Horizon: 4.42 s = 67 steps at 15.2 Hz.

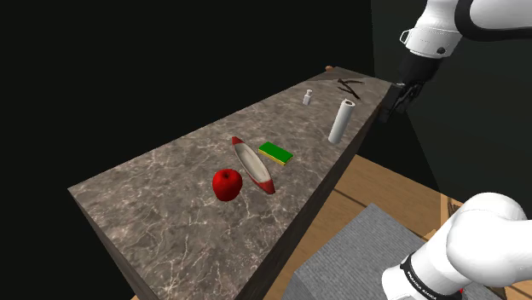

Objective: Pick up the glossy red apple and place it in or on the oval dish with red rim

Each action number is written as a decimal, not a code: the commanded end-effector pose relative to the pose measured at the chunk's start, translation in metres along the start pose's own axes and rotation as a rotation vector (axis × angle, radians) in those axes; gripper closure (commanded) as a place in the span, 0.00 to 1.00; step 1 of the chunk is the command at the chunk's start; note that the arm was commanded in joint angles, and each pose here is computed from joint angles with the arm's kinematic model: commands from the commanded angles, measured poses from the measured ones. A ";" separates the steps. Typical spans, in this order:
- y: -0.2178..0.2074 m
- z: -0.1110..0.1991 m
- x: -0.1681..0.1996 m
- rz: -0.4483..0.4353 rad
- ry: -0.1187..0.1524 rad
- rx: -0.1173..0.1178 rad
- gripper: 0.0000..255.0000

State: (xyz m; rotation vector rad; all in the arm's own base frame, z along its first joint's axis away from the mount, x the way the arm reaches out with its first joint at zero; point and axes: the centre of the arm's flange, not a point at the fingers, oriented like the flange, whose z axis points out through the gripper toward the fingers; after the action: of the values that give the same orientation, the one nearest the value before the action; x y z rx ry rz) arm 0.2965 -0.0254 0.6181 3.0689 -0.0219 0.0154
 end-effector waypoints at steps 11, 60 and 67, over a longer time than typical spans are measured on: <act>-0.088 0.056 0.067 -0.115 0.050 0.035 0.00; -0.349 0.209 0.202 -0.400 0.173 0.121 1.00; -0.347 0.182 0.202 -0.400 0.173 0.121 1.00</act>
State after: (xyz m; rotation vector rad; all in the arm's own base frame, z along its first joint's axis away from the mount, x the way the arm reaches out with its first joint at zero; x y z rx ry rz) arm 0.5049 0.3051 0.4090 3.1150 0.6202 0.2681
